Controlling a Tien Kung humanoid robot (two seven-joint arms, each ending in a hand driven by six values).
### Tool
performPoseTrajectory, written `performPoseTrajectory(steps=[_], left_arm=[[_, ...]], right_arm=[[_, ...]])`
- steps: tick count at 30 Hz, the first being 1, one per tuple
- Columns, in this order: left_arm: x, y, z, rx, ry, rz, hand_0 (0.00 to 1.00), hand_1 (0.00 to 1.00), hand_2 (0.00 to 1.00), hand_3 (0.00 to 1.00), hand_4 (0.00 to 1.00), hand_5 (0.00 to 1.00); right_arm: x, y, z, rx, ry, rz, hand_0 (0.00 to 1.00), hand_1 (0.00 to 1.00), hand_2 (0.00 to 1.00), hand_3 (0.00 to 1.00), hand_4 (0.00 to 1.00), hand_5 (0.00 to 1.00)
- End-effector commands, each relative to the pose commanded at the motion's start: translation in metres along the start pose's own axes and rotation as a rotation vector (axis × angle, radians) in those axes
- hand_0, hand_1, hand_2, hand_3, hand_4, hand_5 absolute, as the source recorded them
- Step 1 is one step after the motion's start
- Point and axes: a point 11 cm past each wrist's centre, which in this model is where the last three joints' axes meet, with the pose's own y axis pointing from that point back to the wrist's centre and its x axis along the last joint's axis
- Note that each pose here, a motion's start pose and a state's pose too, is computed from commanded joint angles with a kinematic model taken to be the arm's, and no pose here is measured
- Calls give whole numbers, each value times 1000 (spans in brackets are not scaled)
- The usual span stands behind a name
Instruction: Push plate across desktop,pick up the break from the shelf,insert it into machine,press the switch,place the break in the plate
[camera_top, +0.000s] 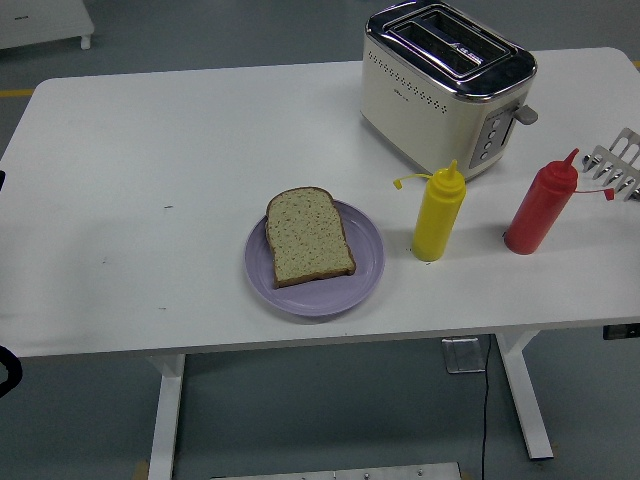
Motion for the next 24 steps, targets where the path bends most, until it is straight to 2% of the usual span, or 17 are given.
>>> performPoseTrajectory(steps=[24], left_arm=[[-2, -2, 3, -8, 5, -3, 824, 863, 926, 797, 633, 998]], right_arm=[[4, -1, -12, 15, -60, 19, 811, 767, 765, 719, 470, 567]])
